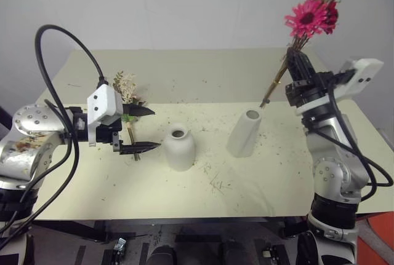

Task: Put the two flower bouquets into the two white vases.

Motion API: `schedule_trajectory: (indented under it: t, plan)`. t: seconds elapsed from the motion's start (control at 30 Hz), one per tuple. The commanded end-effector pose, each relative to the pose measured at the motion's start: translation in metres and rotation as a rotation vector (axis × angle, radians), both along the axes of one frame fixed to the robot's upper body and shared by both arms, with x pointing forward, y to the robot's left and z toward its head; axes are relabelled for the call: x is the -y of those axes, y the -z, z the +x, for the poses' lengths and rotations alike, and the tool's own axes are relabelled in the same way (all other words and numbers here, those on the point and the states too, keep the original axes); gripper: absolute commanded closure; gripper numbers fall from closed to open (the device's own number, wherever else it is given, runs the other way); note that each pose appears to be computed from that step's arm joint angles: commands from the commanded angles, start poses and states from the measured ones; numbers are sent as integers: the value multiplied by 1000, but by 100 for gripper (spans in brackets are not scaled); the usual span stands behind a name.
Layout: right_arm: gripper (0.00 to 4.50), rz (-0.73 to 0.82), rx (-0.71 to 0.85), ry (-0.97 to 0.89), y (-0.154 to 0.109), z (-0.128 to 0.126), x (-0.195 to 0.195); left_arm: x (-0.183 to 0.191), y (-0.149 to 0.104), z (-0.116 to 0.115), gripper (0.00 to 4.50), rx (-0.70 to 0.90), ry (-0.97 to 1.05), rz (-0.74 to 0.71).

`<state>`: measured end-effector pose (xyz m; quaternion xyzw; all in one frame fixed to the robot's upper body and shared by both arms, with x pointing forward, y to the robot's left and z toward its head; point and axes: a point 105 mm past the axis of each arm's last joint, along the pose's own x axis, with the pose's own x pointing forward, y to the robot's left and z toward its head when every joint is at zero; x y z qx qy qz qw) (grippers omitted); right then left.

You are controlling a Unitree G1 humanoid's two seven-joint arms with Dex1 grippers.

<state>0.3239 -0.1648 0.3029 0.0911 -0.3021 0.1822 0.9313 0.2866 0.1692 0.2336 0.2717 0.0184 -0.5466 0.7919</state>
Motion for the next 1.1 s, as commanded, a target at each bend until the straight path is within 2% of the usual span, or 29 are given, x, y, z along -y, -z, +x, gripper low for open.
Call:
schedule_trajectory:
  t: [0.03, 0.53, 1.1]
  plan:
    - [449, 4, 46, -21, -9, -11, -8, -1, -10, -5, 0, 47, 0, -3]
    - [449, -29, 21, -49, -3, -20, -15, 0, -9, -4, 0, 49, 0, -15]
    - [449, -66, -38, -1, 37, 0, -20, 1, -11, -2, 0, 61, 7, -28]
